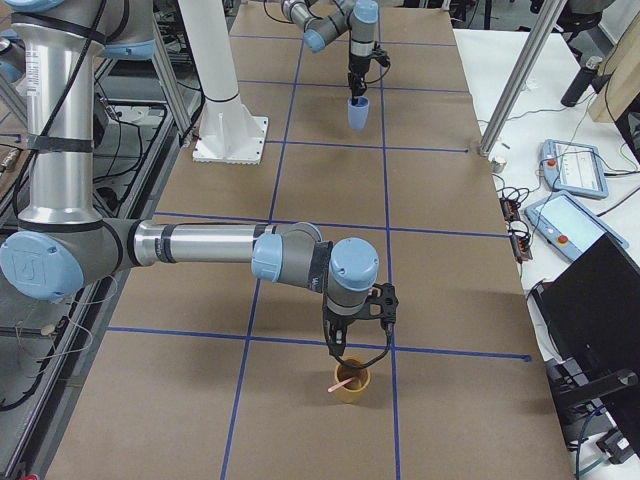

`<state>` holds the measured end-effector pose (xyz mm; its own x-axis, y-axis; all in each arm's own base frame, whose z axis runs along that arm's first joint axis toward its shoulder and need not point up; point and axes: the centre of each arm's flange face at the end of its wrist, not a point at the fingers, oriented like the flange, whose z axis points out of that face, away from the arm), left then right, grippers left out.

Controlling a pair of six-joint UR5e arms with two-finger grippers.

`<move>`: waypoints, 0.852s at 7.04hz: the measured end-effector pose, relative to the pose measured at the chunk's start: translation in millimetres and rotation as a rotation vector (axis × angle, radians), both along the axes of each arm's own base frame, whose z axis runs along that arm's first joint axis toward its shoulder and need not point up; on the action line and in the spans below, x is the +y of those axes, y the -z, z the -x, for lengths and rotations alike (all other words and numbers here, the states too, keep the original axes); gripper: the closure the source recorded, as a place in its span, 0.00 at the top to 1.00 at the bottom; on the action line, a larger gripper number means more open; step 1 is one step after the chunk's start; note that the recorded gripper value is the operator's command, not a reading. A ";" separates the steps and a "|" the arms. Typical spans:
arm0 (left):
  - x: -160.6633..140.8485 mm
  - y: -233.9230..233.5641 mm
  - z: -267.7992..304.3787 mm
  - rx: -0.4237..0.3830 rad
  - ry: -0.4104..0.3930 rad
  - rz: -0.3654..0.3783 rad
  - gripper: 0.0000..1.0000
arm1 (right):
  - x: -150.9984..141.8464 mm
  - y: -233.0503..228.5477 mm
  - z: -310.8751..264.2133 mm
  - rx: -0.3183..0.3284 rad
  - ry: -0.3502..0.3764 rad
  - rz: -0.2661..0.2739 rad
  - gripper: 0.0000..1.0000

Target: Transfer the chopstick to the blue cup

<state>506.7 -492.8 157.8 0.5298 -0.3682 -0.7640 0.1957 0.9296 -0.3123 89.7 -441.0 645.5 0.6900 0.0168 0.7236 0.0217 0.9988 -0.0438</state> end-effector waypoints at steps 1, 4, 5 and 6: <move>-5.3 -10.1 -20.2 0.017 0.017 0.002 0.00 | -0.5 0.7 -0.1 -0.001 0.000 -0.002 1.00; -5.7 -17.6 -35.8 0.030 0.021 0.003 0.97 | -1.7 2.4 -0.5 -0.001 -0.001 -0.005 1.00; -4.6 -17.7 -36.8 0.030 0.020 0.002 0.98 | -1.9 2.4 -0.4 0.000 -0.001 -0.005 1.00; -3.9 -17.7 -37.8 0.025 0.029 -0.008 0.98 | -2.0 2.3 -0.4 0.000 0.000 -0.005 1.00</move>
